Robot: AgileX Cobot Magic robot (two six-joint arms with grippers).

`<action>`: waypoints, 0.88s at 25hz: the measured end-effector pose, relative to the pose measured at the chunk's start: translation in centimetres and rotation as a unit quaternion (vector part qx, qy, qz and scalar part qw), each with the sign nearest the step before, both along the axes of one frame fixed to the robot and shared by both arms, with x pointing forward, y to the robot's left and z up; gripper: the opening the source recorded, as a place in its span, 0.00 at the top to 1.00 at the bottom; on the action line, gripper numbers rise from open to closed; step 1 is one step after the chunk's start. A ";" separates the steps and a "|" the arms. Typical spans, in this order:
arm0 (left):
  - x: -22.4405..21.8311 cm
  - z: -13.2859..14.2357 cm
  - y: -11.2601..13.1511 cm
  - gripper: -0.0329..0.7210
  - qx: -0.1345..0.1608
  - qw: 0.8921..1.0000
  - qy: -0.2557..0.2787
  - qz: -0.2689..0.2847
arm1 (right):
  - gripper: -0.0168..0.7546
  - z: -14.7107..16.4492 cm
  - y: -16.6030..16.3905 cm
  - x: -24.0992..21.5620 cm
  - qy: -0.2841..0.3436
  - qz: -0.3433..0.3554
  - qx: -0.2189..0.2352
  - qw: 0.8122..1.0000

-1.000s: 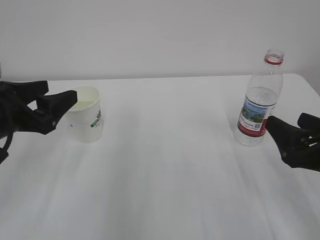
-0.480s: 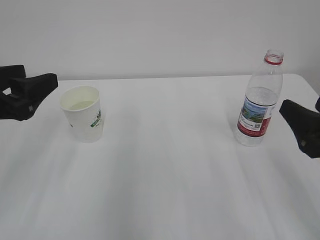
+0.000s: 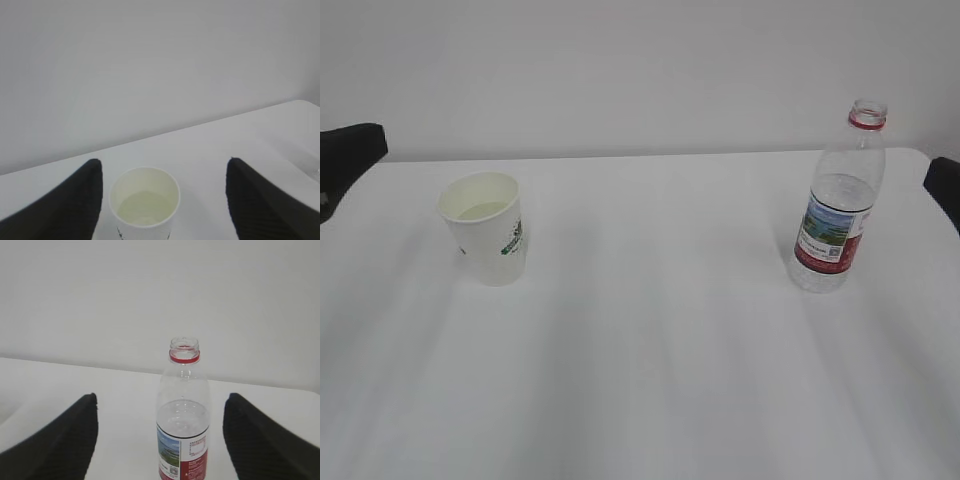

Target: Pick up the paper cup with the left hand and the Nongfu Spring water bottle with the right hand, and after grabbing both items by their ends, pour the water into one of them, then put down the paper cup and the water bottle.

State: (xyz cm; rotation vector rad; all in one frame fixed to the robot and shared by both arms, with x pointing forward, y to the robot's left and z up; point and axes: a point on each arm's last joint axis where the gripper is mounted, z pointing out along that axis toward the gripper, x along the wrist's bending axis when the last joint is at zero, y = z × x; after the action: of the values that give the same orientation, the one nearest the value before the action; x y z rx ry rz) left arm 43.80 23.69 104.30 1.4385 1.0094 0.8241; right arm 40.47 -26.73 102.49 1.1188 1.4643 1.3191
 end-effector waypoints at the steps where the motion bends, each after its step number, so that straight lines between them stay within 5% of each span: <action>1: -0.3 0.2 0.2 0.23 0.002 1.000 0.001 0.004 | 0.21 0.3 -0.1 -0.2 0.000 -0.003 -0.002 1.000; 14: -5.8 3.4 2.6 0.23 0.013 0.998 -0.020 0.062 | 0.21 4.7 -1.5 -4.5 -0.027 -0.049 -0.014 0.998; 22: -8.8 3.8 4.0 0.25 0.000 0.995 0.002 0.099 | 0.21 5.7 -2.5 -7.1 0.020 -0.088 -0.023 0.996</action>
State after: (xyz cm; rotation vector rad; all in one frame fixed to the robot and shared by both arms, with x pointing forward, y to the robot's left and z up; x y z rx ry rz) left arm 35.05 27.72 108.09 1.3549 1.1682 0.9650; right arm 33.35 -29.26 108.17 1.2205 1.3839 1.1415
